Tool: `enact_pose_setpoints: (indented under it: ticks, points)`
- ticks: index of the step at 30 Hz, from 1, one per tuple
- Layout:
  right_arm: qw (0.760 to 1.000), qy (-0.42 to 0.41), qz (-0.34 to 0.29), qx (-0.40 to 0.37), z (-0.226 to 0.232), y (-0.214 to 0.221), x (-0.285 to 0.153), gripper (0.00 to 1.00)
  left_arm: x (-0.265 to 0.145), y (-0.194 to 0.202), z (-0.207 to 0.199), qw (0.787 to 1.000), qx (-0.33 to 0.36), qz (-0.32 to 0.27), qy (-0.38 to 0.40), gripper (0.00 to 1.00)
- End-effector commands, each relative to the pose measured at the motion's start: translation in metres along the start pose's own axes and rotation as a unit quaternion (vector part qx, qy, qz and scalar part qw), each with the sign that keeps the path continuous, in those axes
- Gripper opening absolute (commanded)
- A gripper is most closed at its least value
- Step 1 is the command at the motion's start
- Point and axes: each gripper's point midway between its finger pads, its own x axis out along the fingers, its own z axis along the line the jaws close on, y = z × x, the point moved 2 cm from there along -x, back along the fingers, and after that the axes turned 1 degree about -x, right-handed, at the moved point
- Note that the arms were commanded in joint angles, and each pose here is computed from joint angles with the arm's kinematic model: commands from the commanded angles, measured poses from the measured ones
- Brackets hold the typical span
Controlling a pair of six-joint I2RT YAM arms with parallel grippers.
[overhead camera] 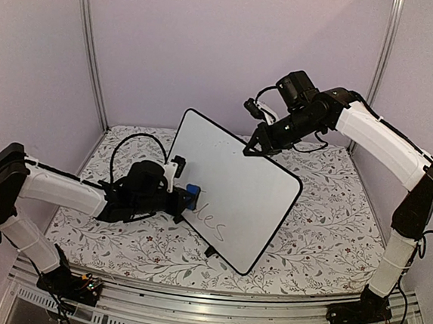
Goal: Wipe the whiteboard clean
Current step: Erase the whiteboard from the whiteboard stand.
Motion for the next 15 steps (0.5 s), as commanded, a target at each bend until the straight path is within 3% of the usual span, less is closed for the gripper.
enact_pose_setpoints:
  ticks: [1, 8, 15]
  points:
    - [0.997, -0.031, 0.051, -0.043, 0.02, 0.024, 0.016, 0.0, -0.001, -0.03, -0.018, 0.999, 0.017, -0.033, 0.019, 0.0]
    - [0.997, -0.031, 0.051, -0.043, 0.02, 0.024, 0.016, 0.0, -0.005, -0.036, -0.024, 0.999, 0.017, -0.04, 0.032, 0.0]
    - [0.997, -0.031, 0.052, -0.042, 0.019, 0.024, 0.017, 0.0, -0.01, -0.007, -0.02, 0.999, 0.004, -0.013, 0.035, 0.0]
